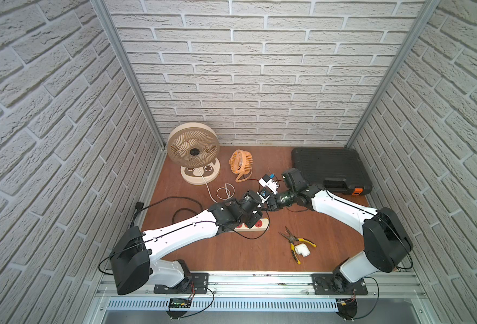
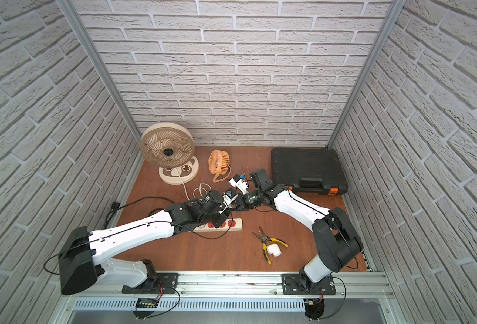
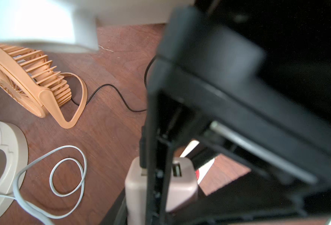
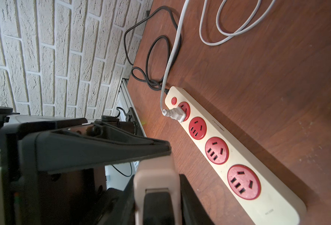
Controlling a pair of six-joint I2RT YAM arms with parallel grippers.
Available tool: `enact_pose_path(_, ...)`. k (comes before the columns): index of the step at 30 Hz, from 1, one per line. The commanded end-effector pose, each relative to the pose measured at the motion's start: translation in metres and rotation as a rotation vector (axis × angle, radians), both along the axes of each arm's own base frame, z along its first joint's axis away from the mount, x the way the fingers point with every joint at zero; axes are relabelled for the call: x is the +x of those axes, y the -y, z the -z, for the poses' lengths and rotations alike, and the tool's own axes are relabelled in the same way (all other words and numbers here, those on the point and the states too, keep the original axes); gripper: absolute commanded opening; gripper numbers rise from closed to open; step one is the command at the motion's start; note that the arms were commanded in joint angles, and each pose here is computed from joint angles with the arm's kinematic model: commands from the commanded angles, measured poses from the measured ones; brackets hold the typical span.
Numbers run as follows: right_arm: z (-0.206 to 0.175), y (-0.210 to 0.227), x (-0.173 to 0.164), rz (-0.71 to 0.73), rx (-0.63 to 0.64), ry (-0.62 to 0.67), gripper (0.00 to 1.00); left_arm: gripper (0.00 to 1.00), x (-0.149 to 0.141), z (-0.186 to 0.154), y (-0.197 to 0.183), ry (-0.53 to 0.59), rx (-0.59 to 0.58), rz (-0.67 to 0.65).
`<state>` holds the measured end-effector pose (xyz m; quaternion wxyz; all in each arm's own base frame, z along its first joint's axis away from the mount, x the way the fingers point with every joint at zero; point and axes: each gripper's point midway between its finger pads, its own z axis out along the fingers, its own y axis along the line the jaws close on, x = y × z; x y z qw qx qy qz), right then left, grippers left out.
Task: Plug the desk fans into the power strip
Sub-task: Pick up the plug from the center of the board.
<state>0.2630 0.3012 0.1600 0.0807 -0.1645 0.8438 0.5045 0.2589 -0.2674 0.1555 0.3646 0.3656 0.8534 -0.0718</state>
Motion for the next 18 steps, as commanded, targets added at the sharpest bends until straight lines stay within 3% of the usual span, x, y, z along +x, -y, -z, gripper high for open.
enact_pose_path(1,-0.019,-0.023,-0.03,-0.129,0.068,-0.03,0.03,0.41,0.011,-0.026,0.019,0.093,-0.105,0.014)
enact_pose_path(10,-0.03,-0.017,-0.023,-0.097,0.029,0.069,0.03,0.97,0.001,-0.036,-0.006,0.064,-0.136,-0.079)
enact_pose_path(18,-0.034,-0.01,-0.019,-0.086,-0.005,0.161,0.03,0.98,-0.019,-0.047,-0.05,-0.017,-0.231,-0.207)
